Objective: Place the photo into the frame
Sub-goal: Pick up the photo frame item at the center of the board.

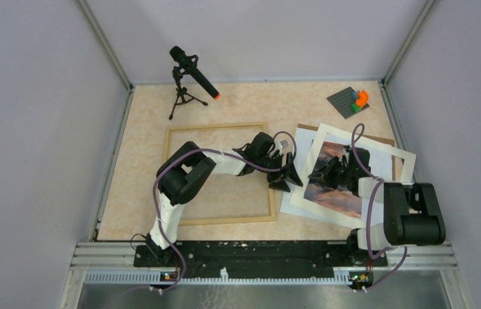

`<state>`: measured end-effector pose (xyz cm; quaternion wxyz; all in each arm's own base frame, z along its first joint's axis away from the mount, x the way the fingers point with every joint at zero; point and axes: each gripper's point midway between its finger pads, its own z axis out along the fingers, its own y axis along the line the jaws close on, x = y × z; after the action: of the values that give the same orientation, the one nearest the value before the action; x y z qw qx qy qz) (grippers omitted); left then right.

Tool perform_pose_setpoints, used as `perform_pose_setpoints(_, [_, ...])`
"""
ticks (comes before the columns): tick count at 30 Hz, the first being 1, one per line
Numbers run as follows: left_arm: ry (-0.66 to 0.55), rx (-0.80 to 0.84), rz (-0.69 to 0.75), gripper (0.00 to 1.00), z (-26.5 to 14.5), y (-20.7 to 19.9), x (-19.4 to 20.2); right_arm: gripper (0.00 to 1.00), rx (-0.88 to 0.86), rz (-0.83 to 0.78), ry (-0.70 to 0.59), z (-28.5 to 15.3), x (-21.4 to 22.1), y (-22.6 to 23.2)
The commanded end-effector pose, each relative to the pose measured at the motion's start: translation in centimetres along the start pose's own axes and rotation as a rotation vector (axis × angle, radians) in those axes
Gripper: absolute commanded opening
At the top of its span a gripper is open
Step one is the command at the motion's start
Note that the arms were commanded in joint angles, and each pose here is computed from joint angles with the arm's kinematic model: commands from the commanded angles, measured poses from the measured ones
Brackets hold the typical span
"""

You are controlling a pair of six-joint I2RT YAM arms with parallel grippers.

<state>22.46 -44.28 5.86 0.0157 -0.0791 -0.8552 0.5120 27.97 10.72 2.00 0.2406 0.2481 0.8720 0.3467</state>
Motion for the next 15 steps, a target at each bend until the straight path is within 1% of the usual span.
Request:
perform_pose_setpoints(1, [0.024, 0.074, 0.017, 0.76, -0.2, -1.8, -0.2, 0.09, 0.035, -0.003, -0.025, 0.4, -0.1, -0.9])
perform_pose_setpoints(5, [0.023, 0.028, 0.015, 0.81, 0.1, -0.9, -0.2, 0.09, 0.037, -0.002, -0.03, 0.5, -0.3, -1.0])
perform_pose_setpoints(9, [0.017, -0.044, 0.04, 0.83, 0.8, -0.1, -0.2, 0.09, 0.034, -0.001, -0.029, 0.6, -0.3, -0.9])
perform_pose_setpoints(15, [0.021, -0.093, 0.07, 0.82, 1.8, 0.5, 0.0, 0.09, 0.036, 0.005, -0.026, 0.7, -0.2, -1.1])
